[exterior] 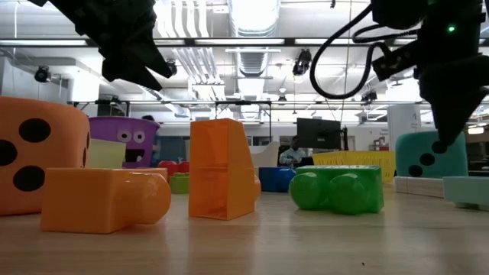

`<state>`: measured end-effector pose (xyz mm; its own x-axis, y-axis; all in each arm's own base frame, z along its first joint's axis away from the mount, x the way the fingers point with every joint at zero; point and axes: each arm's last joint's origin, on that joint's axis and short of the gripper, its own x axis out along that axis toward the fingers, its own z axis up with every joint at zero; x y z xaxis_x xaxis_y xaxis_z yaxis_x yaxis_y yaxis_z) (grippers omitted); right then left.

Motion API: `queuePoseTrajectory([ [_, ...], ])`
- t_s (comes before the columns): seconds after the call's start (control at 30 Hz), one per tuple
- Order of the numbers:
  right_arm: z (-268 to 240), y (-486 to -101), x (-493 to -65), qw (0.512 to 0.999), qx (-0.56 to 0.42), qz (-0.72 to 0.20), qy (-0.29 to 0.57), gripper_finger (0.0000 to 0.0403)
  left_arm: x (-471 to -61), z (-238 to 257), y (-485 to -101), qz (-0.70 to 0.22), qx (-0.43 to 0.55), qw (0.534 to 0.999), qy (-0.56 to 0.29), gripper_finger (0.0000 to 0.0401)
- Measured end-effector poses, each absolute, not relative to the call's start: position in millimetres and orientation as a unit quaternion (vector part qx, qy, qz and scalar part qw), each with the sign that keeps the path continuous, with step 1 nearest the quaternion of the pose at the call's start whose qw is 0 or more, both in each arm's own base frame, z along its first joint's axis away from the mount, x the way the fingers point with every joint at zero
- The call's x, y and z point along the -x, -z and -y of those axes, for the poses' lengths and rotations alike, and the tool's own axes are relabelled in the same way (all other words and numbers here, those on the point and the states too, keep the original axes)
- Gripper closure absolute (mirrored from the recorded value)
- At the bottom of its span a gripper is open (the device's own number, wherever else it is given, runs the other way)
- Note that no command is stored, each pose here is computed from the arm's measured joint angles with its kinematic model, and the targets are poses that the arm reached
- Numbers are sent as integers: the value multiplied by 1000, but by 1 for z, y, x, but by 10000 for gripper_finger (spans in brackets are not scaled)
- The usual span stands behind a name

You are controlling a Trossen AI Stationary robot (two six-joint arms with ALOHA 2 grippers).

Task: Pick & Place Toys
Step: Put the blue dice into the white bin

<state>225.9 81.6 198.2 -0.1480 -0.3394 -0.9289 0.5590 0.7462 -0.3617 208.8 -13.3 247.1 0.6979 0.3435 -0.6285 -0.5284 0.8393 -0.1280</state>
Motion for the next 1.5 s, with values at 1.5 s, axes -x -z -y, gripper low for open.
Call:
queuePoseTrajectory([
  [1.5,-80,-139,-240,592,55,-693,408,148,-209,13,-247,-306,151,909,-240,118],
])
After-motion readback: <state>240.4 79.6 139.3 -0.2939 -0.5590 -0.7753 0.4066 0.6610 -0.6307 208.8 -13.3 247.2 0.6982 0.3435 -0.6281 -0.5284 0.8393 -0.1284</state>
